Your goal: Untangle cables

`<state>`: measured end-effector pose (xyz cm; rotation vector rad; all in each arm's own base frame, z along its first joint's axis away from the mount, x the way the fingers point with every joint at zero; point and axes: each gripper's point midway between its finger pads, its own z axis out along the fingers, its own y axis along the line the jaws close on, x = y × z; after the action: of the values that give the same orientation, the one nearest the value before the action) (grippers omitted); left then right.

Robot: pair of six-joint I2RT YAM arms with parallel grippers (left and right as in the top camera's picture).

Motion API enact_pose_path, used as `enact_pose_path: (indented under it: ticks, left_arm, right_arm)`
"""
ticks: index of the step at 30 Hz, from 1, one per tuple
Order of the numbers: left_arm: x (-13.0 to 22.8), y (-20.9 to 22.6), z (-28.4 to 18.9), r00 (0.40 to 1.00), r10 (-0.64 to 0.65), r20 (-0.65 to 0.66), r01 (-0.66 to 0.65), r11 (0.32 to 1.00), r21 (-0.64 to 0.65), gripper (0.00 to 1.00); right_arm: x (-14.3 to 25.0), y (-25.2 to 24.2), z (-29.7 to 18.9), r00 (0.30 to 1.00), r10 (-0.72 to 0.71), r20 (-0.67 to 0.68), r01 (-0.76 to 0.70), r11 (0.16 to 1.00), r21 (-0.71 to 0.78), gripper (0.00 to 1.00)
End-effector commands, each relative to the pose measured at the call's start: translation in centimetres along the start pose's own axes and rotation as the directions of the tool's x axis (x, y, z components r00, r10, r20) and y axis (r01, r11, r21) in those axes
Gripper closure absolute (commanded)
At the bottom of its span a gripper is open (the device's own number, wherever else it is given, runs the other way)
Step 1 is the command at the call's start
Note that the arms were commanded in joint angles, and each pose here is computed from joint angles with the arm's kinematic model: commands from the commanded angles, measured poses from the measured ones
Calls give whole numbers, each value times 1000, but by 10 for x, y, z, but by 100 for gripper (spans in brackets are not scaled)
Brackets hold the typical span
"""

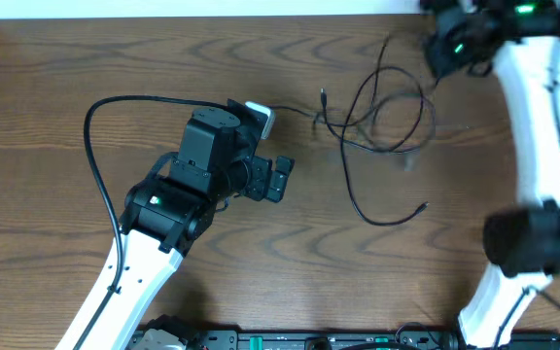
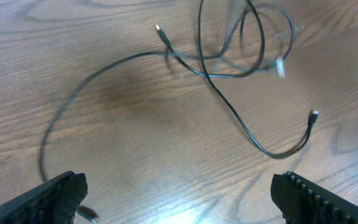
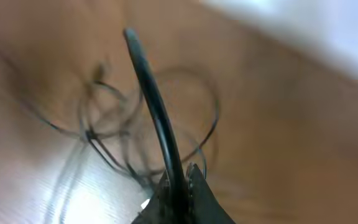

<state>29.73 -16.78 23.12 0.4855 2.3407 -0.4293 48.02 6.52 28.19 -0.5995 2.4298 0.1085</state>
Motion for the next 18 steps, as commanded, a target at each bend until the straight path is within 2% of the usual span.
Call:
enact_pose_path:
  ticks: [1, 3, 5, 7, 10, 15, 18]
  left_arm:
    - [-2, 2, 0, 1000, 17, 2, -17, 1000, -12, 0]
    - [-2, 2, 0, 1000, 17, 1, -17, 1000, -13, 0]
    - [-2, 2, 0, 1000, 17, 1, -17, 1000, -12, 0]
    - [-2, 2, 0, 1000, 17, 0, -17, 1000, -12, 0]
    - [-2, 2, 0, 1000, 17, 1, -17, 1000, -12, 0]
    - [-2, 2, 0, 1000, 29, 0, -29, 999, -13, 0]
    - [-2, 2, 0, 1000, 29, 1, -29, 1000, -12, 0]
  right_arm:
    - [-50, 43, -98, 967, -42, 251, 51, 998, -28, 99]
    - [-62, 59, -130, 941, -76, 331, 90, 996, -26, 99]
    - [-80, 89, -188, 868, -138, 478, 160, 987, -5, 99]
    - [-89, 99, -219, 816, -146, 560, 169, 986, 11, 99]
    - [-101, 102, -278, 708, -109, 698, 125, 992, 28, 99]
    - [-110, 92, -354, 539, -76, 839, 28, 997, 73, 99]
    - [-107, 85, -377, 489, -84, 868, -3, 995, 98, 99]
